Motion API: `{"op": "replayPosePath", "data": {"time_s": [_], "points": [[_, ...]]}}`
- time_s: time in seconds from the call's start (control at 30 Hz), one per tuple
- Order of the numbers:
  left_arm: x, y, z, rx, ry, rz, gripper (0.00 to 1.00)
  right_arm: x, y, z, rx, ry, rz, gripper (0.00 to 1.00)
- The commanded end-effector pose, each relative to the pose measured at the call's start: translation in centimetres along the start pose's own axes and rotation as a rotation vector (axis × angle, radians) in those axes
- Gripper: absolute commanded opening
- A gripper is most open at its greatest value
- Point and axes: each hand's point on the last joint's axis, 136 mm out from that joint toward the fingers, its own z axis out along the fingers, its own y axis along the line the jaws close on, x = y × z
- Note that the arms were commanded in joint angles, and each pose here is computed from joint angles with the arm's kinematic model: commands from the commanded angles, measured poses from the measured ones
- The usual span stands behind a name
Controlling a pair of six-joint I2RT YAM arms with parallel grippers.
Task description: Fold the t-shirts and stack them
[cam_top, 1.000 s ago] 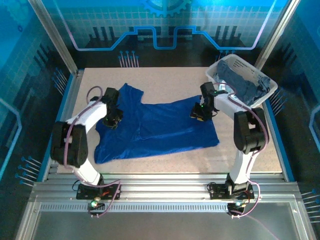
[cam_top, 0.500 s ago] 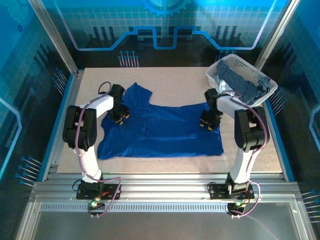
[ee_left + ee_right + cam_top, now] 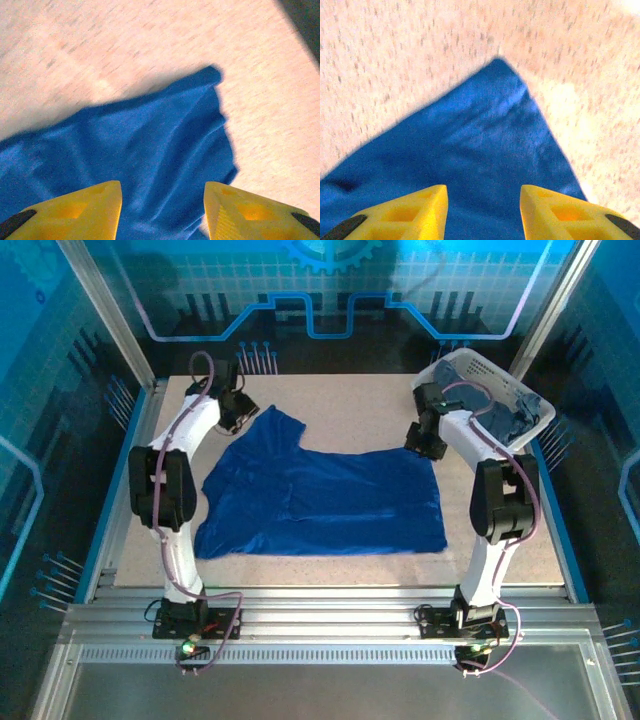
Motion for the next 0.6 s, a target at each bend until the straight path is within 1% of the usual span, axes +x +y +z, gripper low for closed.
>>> {"op": "replayPosePath", "data": {"time_s": [0.0,0.13,0.27,0.33,0.5,0.57], "points": [[-1.3,-1.9,3.4,0.109,-0.001,0.035,0.49,-3.0,-0.2,2.3,0.068,-0.072,-0.018,0.45],[-3.2,-4.3,5.2,0.238,-0.053,0.028,0.50,-4.3,-0.2,4.5,0.097,-0.086,-0.012,0.45],[-4.0,-6.1,6.4,0.315,-0.069,0.039,0.50,-4.0,-1.4,6.7,0.176,-0.027,0.017,0.44],[-4.3,-6.7,6.9,0.348,-0.074,0.047,0.51,-3.9,-1.9,7.5,0.183,-0.013,0.036,0.44],[-4.3,-7.1,8.1,0.369,-0.066,0.052,0.51,-4.4,-2.0,8.6,0.150,0.015,0.064,0.45],[-4.3,-7.1,8.5,0.363,-0.058,0.046,0.51,-4.1,-2.1,9.0,0.151,0.066,0.085,0.45]]}}
